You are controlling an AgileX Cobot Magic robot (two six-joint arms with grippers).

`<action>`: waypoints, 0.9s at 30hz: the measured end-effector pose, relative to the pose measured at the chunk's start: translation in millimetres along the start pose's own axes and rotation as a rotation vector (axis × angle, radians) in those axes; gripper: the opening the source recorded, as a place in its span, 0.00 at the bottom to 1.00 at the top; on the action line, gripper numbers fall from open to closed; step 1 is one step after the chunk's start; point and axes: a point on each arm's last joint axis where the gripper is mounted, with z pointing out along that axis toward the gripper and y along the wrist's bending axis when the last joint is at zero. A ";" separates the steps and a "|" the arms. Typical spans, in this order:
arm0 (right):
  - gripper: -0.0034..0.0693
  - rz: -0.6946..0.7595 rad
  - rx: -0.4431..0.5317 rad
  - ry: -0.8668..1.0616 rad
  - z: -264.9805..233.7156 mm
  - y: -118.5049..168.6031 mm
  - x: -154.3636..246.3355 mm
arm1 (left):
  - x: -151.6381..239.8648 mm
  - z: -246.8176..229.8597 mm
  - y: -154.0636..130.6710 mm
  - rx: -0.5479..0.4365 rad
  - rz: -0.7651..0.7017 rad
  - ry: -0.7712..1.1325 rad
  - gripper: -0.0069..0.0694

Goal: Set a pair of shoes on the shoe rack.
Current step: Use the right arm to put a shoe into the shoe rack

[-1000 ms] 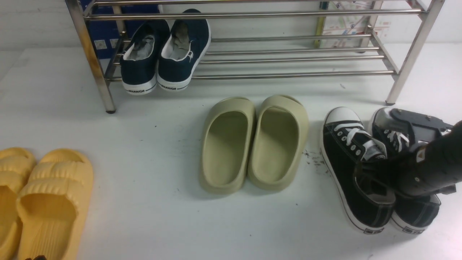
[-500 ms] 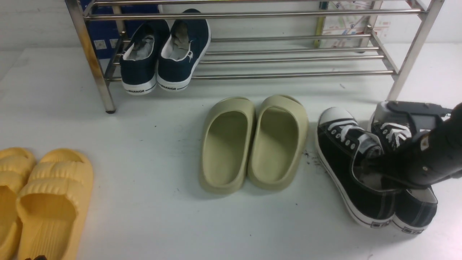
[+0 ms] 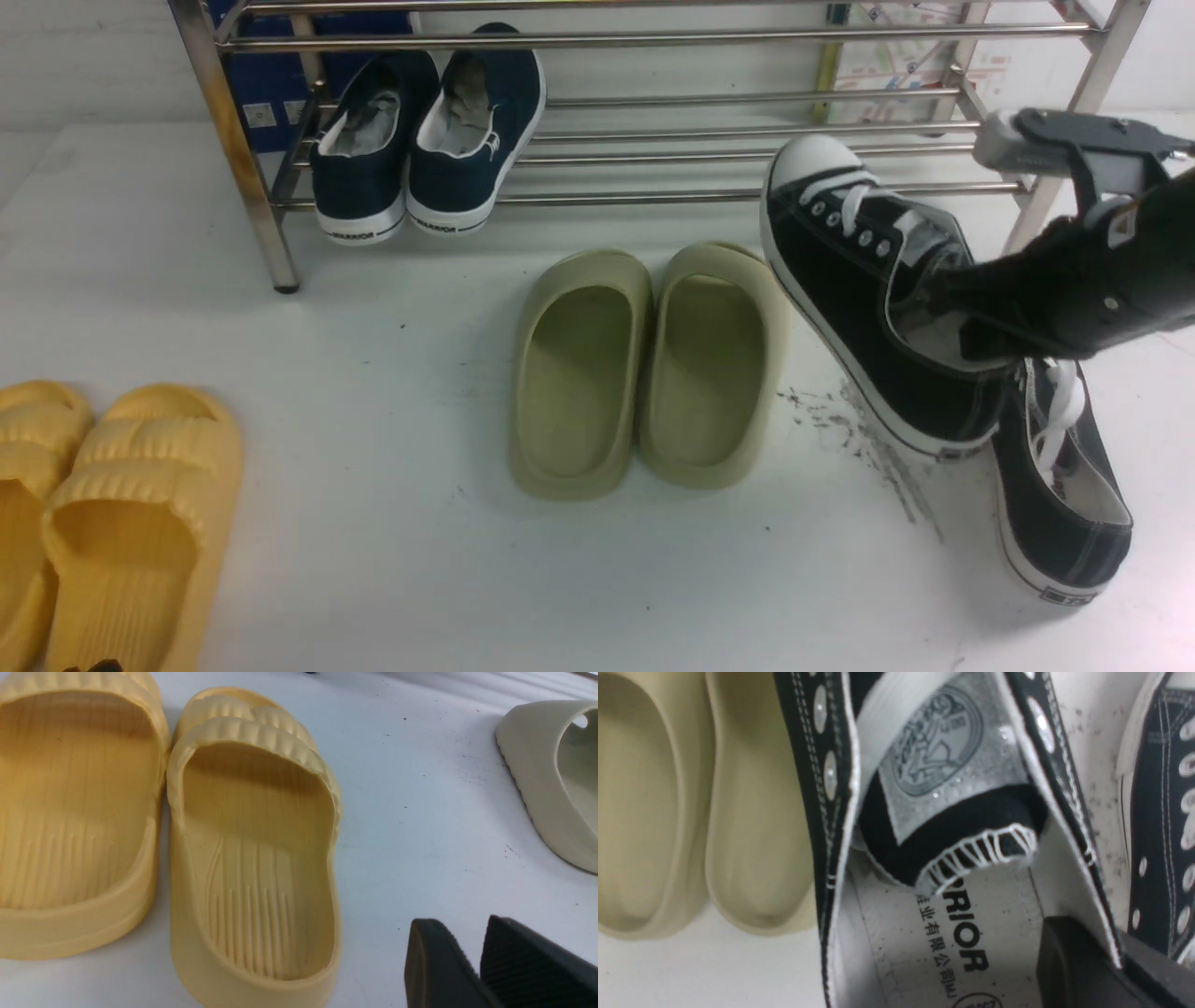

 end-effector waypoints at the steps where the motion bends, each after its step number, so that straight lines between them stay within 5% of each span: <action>1: 0.07 0.000 -0.001 -0.005 0.5 0.5 -2.3 | 0.0 0.0 0.0 0.000 0.000 0.000 0.32; 27: 0.07 0.058 0.003 -0.099 91.9 -1.0 -109.1 | 0.0 0.0 0.0 0.000 0.000 0.000 0.35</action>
